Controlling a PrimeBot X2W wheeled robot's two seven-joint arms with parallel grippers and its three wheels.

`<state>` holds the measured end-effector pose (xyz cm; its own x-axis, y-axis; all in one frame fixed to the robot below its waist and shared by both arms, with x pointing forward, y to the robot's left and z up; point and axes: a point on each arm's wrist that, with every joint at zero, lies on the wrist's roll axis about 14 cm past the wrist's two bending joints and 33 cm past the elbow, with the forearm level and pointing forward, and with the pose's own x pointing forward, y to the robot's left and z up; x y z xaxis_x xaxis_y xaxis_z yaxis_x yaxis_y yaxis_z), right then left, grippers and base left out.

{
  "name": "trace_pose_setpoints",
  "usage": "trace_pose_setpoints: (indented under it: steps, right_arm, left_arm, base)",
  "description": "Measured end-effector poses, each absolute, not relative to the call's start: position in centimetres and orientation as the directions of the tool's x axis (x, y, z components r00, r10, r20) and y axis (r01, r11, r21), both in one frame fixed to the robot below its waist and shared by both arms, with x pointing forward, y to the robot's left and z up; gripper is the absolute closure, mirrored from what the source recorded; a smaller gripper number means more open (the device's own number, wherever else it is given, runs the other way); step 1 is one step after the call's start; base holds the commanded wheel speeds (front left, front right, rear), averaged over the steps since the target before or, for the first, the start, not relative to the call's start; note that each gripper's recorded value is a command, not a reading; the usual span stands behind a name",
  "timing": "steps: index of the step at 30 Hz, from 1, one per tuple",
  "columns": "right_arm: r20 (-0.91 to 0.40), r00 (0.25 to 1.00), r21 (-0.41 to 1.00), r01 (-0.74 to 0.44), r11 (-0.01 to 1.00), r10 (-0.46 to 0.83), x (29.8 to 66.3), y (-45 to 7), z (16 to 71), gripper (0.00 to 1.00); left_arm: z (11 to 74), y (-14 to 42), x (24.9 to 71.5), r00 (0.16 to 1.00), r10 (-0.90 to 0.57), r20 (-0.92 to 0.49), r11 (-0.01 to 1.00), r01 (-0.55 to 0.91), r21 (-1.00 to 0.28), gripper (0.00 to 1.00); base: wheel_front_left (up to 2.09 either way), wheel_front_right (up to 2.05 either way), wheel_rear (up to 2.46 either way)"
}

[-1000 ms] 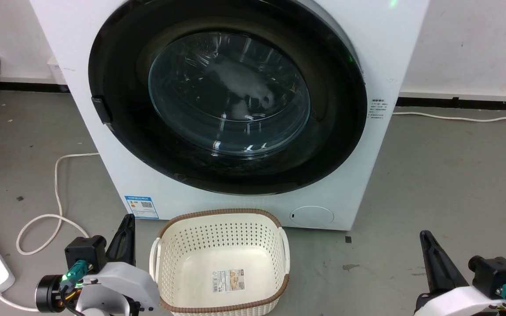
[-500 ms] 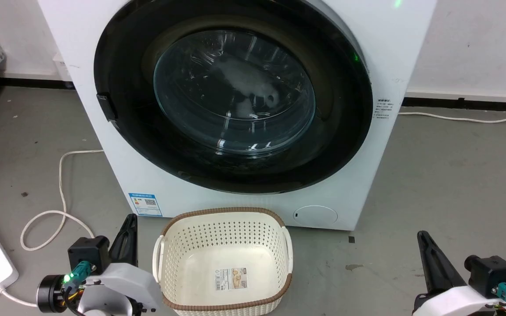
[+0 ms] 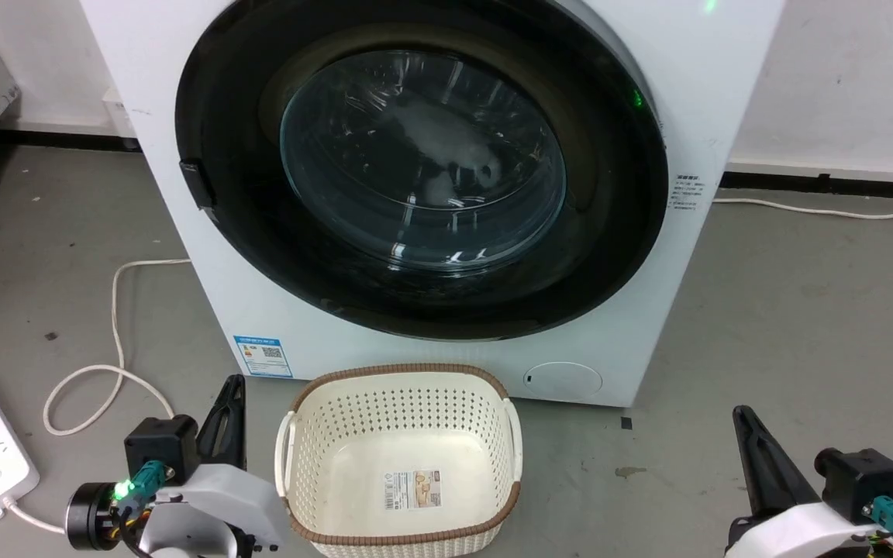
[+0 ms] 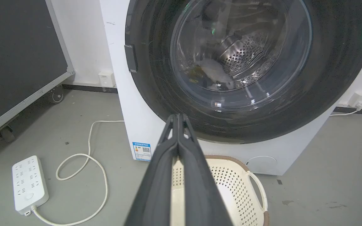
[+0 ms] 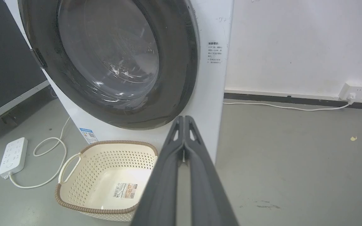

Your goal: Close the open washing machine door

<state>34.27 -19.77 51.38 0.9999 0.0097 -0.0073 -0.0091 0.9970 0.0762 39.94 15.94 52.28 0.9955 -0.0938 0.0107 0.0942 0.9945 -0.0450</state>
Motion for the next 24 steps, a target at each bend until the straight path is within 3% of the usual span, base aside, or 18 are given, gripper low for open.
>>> trace_pose_setpoints:
  steps: [24]
  right_arm:
    - [-0.009,0.999,0.040,-0.044,0.998,0.045,35.11,-18.71,51.69,1.00]
  left_arm:
    - [52.62,16.45,39.33,0.998,-0.068,0.016,0.997,0.069,-0.021,1.00]
  base:
    - [0.00,0.00,0.00]
